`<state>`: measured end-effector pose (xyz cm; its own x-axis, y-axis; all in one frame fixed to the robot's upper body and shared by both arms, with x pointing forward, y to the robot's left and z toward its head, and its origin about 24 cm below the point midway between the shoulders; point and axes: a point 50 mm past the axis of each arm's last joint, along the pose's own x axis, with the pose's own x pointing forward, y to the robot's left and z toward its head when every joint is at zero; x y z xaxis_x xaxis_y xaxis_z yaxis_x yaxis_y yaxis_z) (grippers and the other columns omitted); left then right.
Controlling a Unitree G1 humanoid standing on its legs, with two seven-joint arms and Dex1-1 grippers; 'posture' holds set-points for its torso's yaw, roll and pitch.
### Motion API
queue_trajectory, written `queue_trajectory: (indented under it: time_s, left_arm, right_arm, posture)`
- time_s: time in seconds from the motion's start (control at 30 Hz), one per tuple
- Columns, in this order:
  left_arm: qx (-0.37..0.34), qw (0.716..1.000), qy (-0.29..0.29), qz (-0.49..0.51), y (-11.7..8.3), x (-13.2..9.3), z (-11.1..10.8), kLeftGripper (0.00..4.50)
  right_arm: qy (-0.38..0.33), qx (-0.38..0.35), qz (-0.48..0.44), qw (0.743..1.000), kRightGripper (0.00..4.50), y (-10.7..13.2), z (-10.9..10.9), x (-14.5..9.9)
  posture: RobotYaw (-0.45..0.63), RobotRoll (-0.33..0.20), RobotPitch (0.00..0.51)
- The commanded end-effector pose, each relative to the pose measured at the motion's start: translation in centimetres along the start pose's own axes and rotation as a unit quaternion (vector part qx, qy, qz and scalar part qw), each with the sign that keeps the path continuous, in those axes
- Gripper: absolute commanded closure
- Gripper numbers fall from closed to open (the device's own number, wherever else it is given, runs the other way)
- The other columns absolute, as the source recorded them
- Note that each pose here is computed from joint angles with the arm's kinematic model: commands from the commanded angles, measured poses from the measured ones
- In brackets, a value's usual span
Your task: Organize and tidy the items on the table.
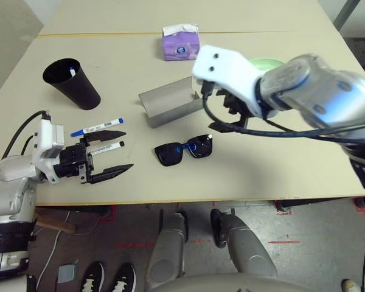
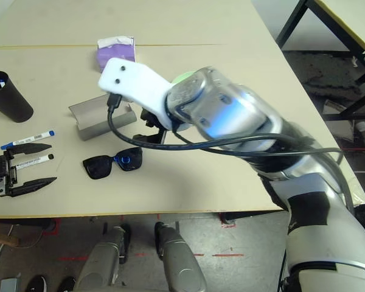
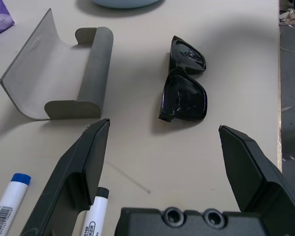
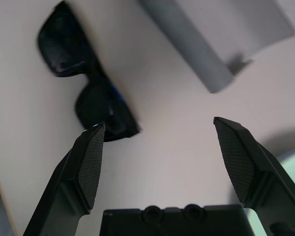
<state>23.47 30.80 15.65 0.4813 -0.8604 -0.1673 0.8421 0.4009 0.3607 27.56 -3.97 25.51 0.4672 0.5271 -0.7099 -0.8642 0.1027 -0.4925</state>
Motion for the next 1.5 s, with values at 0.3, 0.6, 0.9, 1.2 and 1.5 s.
queue_trajectory:
  time_s: [0.3,0.6,0.9,1.2,1.5]
  left_arm:
    - [0.01,1.0,0.014,0.002,0.8,-0.3,-0.5,0.0]
    - [0.013,1.0,0.011,0.003,0.9,-0.4,-0.6,0.0]
    - [0.011,1.0,0.012,0.007,0.4,-0.7,-0.7,0.0]
    - [0.009,1.0,0.01,0.004,0.0,-0.4,-1.1,0.0]
    - [0.009,1.0,0.008,0.002,0.0,-0.1,-1.3,0.0]
  right_arm:
    - [-0.006,-0.093,0.045,0.995,0.02,2.2,2.4,4.3]
    - [-0.009,-0.116,0.056,0.992,0.02,3.1,1.8,8.3]
    - [0.005,-0.125,0.056,0.991,0.02,3.3,-0.1,10.1]
    - [0.005,-0.138,0.056,0.989,0.02,2.9,0.1,9.7]
    - [0.006,-0.146,0.067,0.987,0.02,2.7,0.4,9.0]
  posture:
    - [0.0,0.0,0.246]
    - [0.02,0.0,0.254]
    - [0.04,0.0,0.253]
    - [0.03,0.0,0.241]
    - [0.02,0.0,0.233]
